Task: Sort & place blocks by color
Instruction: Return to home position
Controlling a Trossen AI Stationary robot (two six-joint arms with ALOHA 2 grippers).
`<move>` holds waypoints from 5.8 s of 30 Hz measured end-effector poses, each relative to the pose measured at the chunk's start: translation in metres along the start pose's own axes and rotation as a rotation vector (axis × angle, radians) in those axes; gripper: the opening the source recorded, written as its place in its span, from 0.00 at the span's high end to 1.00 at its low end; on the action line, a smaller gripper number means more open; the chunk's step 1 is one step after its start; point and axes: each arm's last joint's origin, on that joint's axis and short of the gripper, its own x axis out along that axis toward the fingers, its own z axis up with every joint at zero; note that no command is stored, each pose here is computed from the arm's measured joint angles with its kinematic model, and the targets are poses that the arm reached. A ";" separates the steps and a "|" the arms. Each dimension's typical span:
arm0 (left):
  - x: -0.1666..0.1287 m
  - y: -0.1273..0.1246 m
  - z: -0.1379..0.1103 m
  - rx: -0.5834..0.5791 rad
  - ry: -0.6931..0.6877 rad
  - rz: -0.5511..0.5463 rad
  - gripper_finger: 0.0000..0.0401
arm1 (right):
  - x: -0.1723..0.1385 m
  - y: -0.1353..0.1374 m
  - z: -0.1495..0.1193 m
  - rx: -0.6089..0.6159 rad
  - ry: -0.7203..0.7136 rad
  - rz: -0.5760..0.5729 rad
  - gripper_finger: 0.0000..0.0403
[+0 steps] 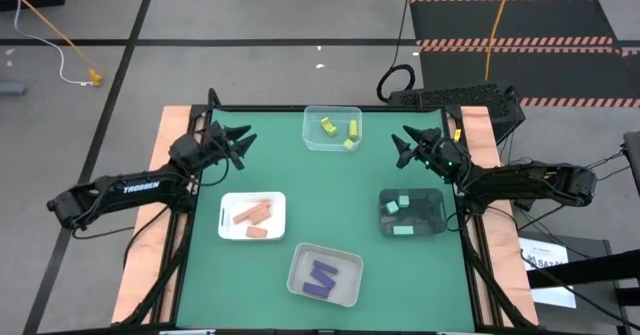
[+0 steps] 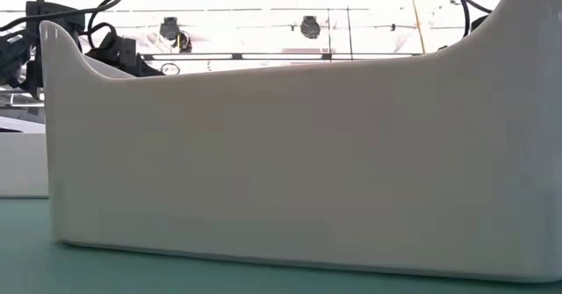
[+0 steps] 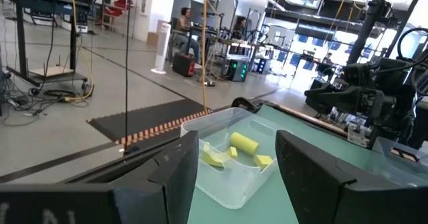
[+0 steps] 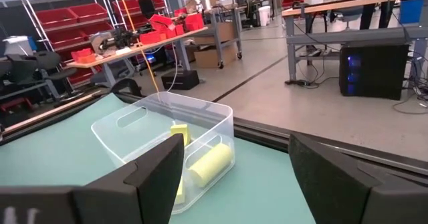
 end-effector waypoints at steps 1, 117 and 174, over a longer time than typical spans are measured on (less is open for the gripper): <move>0.000 0.000 0.000 0.000 0.000 0.000 0.50 | 0.000 0.000 0.000 0.000 0.000 0.000 0.35; -0.072 -0.009 0.069 0.227 -0.680 0.097 0.50 | -0.076 -0.071 0.056 0.011 -0.457 -0.609 0.35; -0.072 -0.009 0.069 0.226 -0.680 0.097 0.50 | -0.076 -0.071 0.056 0.011 -0.457 -0.609 0.35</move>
